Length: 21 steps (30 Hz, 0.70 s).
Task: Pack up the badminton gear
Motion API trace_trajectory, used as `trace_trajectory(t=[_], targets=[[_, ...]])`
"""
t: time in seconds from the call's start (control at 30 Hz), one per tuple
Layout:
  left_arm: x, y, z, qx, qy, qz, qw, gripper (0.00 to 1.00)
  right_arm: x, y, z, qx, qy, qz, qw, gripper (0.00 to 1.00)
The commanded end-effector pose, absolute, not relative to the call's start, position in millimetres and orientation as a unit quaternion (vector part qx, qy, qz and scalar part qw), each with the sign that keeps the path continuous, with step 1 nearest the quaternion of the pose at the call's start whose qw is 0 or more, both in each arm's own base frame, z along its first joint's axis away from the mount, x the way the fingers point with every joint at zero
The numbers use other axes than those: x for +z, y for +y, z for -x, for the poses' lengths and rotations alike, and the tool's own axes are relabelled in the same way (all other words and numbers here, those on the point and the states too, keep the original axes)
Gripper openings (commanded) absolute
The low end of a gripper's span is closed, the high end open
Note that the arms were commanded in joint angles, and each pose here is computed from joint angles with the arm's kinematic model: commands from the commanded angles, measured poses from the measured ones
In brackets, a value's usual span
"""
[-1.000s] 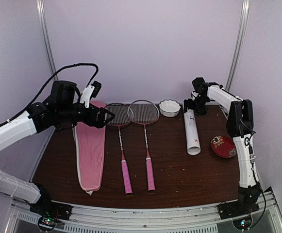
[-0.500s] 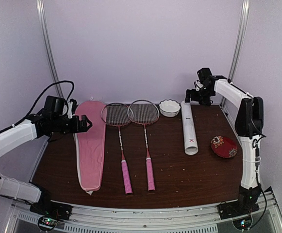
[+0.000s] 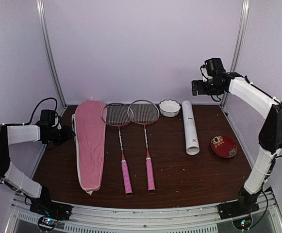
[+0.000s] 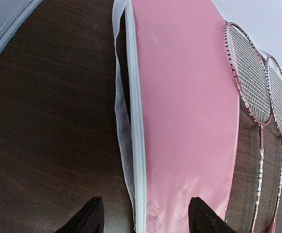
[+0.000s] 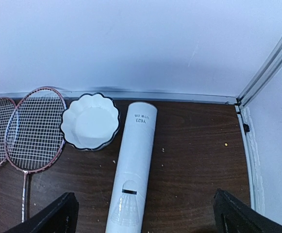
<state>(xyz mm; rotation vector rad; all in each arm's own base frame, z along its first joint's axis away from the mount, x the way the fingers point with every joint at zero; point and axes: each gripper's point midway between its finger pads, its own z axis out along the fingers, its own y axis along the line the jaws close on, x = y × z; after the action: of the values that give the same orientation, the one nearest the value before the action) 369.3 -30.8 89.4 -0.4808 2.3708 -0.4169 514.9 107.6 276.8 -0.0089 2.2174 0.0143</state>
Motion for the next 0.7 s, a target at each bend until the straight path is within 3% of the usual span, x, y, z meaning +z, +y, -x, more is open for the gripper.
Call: trace_trajectory(t=[0.0,0.43,0.67], targets=[[92,-22,-407,-0.194,0.889,0.186,0.370,0.56,306,80,-497,-0.060,0.852,-0.034,0.519,1.00],[56,-30,-471,-0.237,0.889,0.175,0.350,0.33,283,68,-473,0.022,0.858,-0.077,0.507,1.00],[65,-23,-476,-0.223,0.887,0.183,0.360,0.05,292,75,-459,0.050,0.853,-0.058,0.516,1.00]])
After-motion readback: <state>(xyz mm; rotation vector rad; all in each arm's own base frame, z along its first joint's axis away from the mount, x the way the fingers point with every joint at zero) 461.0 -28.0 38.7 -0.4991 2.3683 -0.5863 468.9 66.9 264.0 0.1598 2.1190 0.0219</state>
